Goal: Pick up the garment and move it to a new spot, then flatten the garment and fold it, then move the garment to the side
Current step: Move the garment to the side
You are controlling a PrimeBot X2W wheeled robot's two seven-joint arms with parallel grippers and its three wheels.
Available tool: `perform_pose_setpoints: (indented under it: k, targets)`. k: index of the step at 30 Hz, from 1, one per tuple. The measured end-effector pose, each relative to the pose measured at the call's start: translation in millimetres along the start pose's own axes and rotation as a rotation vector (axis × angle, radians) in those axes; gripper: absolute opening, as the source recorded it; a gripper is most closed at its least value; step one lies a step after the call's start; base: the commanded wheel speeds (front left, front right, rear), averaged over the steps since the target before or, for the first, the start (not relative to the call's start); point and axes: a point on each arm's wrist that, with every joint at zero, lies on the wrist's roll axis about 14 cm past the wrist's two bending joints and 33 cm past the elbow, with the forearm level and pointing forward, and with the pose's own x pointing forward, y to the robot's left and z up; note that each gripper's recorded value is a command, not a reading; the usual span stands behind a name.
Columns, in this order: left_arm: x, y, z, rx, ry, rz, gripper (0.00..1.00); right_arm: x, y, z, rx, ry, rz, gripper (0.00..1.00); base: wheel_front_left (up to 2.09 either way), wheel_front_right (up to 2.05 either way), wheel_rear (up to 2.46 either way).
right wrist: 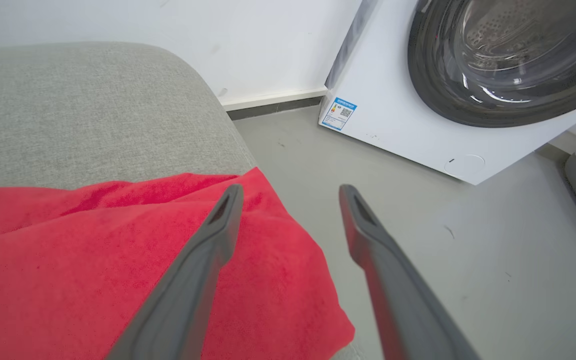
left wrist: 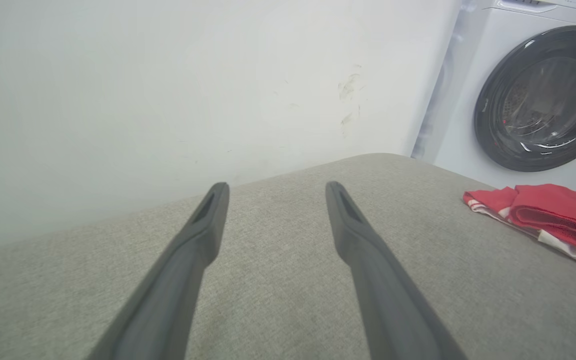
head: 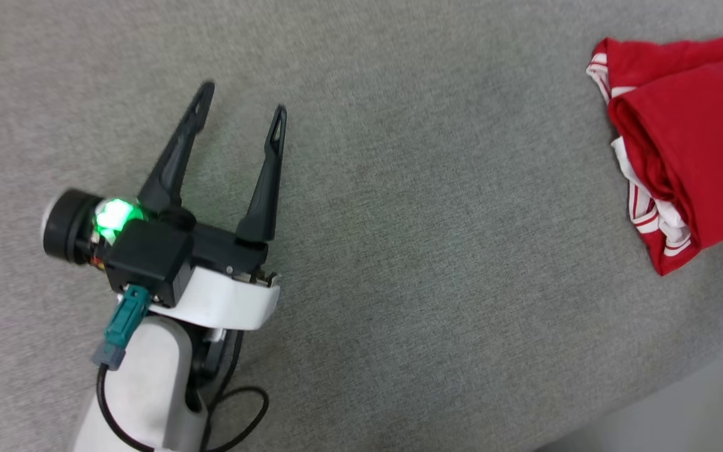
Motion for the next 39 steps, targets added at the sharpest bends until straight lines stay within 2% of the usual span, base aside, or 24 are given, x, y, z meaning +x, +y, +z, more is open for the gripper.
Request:
perform_pose_setpoints:
  k: [5, 7, 15, 29, 39]
  targets:
    - [-22, -1, 12, -0.013, 0.015, 0.066, 1.00, -21, 4, 7, -0.003, -0.078, 0.040, 1.00, 0.00, 0.00, 0.00]
    - [-33, 0, 19, -0.007, 0.020, 0.091, 1.00, -31, 10, 9, 0.031, -0.111, 0.058, 1.00, 0.00, 0.00, 0.00]
    - [-79, 13, 46, 0.032, 0.034, 0.220, 1.00, -79, 60, 11, 0.126, -0.220, 0.186, 1.00, 0.00, 0.00, 0.00]
    - [-166, 37, 79, 0.062, 0.043, 0.453, 1.00, -178, 161, 28, 0.261, -0.267, 0.474, 1.00, 0.00, 0.00, 0.00]
    - [-231, 53, 90, 0.116, 0.065, 0.590, 1.00, -238, 190, 66, 0.276, -0.378, 0.632, 1.00, 0.00, 0.00, 0.00]
